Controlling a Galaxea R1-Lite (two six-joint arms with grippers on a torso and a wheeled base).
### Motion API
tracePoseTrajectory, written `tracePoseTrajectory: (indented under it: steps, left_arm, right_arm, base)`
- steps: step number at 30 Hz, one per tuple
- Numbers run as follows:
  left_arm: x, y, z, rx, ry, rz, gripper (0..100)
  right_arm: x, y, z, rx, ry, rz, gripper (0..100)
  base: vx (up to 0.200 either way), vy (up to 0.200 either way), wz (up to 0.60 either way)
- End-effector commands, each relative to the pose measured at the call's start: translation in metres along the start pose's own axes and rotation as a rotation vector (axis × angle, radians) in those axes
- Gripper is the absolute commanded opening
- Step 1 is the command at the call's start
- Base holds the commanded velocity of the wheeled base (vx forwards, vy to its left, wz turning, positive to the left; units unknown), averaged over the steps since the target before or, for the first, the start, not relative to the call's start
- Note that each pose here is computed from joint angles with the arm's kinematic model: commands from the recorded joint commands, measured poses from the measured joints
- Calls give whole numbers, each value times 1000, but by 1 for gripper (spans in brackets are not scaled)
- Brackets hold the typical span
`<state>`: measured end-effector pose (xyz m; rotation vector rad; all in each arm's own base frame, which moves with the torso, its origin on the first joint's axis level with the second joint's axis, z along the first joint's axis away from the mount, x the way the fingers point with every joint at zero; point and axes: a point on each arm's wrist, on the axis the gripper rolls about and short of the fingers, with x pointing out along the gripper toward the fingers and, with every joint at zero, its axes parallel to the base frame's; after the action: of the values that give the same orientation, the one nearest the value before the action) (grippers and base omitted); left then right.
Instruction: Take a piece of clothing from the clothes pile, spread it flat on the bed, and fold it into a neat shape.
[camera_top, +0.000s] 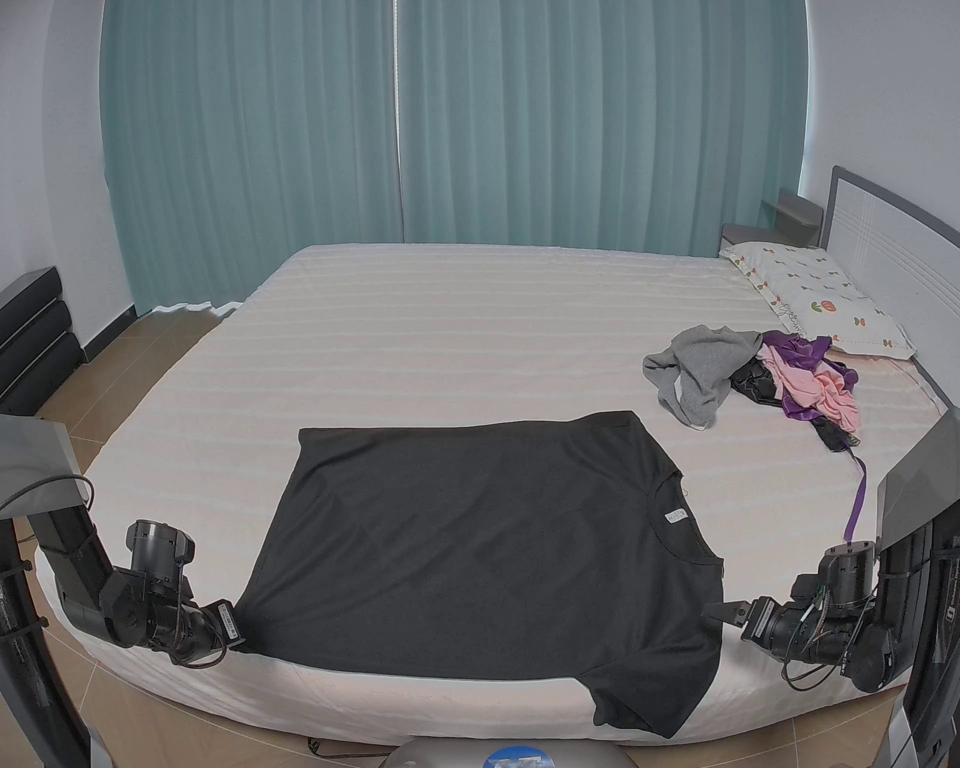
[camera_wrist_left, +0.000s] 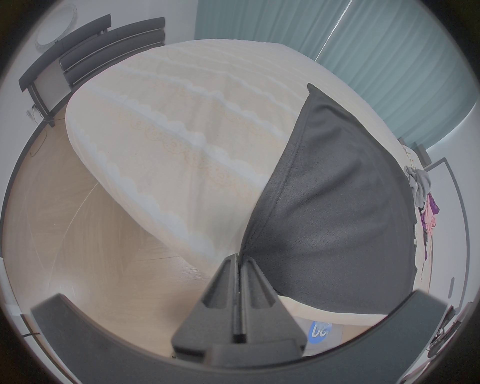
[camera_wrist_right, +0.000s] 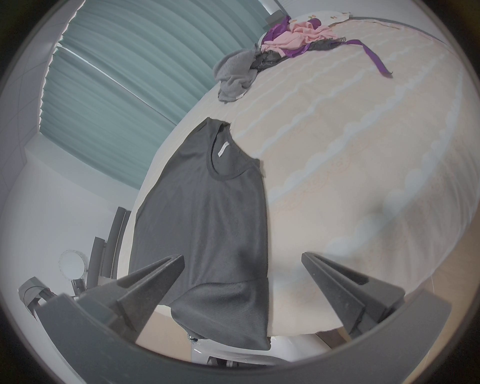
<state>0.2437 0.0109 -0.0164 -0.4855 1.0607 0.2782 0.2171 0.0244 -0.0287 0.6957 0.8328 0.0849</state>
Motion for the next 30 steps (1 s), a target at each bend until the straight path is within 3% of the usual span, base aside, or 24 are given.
tracePoseTrajectory:
  steps: [1,7,8,12,25,30]
  left_arm:
    - [0,0,0,0,3,-3,0]
    - [0,0,0,-2,2,-5,0]
    - [0,0,-1,-2,3,-3,0]
    - [0,0,0,-2,2,-5,0]
    - [0,-1,1,-5,-3,-14,0]
    - [0,-2,1,-7,-1,-29,0]
  right_arm:
    - [2,1,-9,-14,43,-2,100]
    - [12,5,-5,-30,24,26,100]
    - [15,5,-6,-29,28,23,0]
    - [20,3,-5,-28,29,20,0]
    - [38,11,31,-45,-133,90,0]
    - [46,17,38,-59,-151,113,0]
  base:
    - [0,0,0]
    - [0,0,0]
    - [0,0,0]
    - [0,0,0]
    - [0,0,0]
    - [0,0,0]
